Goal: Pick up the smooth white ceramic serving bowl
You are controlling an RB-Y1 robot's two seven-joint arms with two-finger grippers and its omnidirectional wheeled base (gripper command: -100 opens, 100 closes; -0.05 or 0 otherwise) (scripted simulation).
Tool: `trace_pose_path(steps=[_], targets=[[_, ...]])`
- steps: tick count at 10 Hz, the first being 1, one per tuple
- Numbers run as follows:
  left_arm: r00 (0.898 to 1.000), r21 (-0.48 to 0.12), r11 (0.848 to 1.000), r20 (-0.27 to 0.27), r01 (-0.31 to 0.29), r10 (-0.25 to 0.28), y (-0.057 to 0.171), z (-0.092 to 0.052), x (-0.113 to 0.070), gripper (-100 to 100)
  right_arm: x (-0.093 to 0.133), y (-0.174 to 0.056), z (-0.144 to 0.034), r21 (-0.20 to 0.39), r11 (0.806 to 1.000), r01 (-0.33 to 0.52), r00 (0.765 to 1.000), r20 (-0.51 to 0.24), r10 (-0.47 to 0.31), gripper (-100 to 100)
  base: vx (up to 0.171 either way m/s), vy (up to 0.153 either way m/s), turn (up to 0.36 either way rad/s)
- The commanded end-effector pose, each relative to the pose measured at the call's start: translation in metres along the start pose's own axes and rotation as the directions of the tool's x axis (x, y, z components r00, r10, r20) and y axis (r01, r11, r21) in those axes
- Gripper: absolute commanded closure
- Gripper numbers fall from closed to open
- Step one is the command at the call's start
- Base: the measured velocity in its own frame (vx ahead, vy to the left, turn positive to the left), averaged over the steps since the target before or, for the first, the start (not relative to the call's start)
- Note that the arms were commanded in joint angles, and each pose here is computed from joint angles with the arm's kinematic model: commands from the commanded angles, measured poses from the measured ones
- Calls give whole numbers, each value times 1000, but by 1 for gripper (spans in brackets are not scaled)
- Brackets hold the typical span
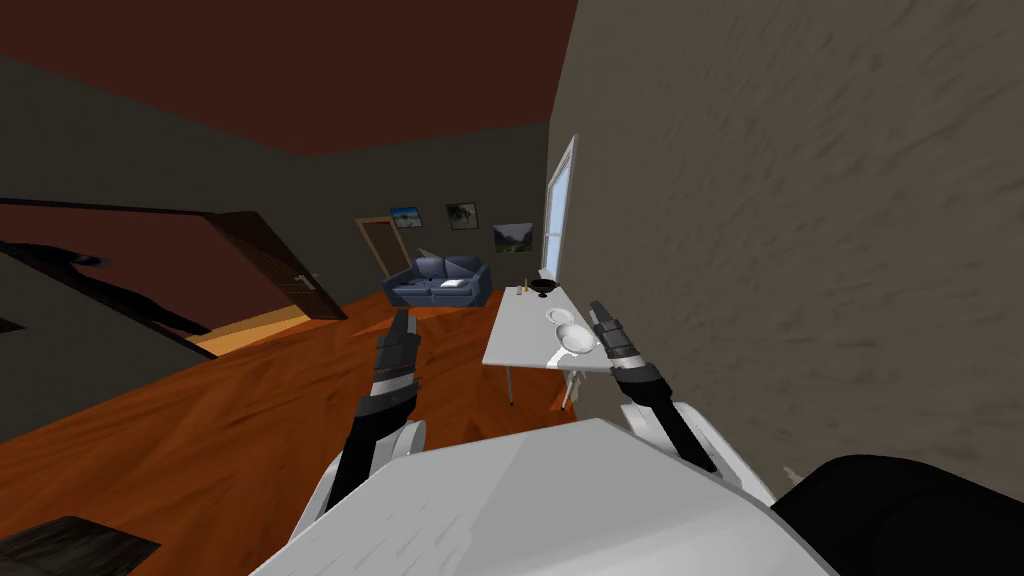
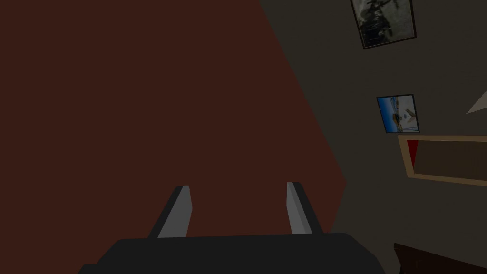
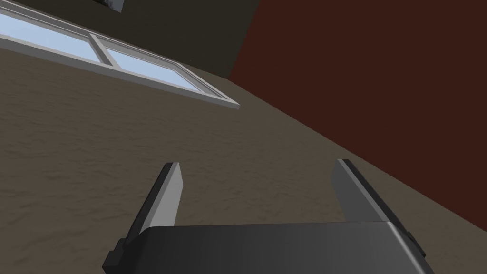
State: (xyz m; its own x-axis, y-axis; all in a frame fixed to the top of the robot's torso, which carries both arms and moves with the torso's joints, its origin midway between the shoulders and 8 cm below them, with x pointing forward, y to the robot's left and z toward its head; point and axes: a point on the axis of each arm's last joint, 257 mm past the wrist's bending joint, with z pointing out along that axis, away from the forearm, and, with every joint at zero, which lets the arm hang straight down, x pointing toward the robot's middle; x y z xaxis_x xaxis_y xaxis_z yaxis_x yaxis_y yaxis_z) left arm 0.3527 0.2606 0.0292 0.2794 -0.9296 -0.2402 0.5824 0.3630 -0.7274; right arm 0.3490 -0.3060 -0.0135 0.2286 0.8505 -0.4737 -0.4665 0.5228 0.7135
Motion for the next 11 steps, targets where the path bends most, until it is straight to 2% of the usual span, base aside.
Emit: trace_pose_path(steps=[1, 3, 4, 5, 7, 8, 9, 11], targets=[[1000, 0, 1000, 0, 0, 0, 0, 0, 0, 0, 4, -22, -10, 39, 994, 105, 993, -57, -103, -100, -3, 60, 111], [1000, 0, 1000, 0, 0, 0, 0, 0, 0, 0, 5, -54, -27, 80, 966, 246, 962, -145, -233, -100, 1, 63, 102], [1000, 0, 1000, 0, 0, 0, 0, 0, 0, 0, 3, -69, -37, 92, 943, 320, 935, -194, -298, -100, -2, 74, 120], [1000, 0, 1000, 0, 0, 0, 0, 0, 0, 0, 4, -71, -37, 95, 943, 320, 935, -195, -298, -100, -2, 47, 43], [1000, 0, 1000, 0, 0, 0, 0, 0, 0, 0, -2, -100, -59, 98, 878, 469, 855, -300, -423, -100, 0, 53, 111], [1000, 0, 1000, 0, 0, 0, 0, 0, 0, 0, -3, -105, -62, 107, 876, 470, 854, -306, -421, -100, 8, 45, 60], [1000, 0, 1000, 0, 0, 0, 0, 0, 0, 0, -7, -118, -73, 95, 835, 542, 800, -361, -479, -100, 9, 46, 105], [1000, 0, 1000, 0, 0, 0, 0, 0, 0, 0, -22, -153, -106, 79, 738, 670, 676, -475, -563, -100, 11, 76, 187]])
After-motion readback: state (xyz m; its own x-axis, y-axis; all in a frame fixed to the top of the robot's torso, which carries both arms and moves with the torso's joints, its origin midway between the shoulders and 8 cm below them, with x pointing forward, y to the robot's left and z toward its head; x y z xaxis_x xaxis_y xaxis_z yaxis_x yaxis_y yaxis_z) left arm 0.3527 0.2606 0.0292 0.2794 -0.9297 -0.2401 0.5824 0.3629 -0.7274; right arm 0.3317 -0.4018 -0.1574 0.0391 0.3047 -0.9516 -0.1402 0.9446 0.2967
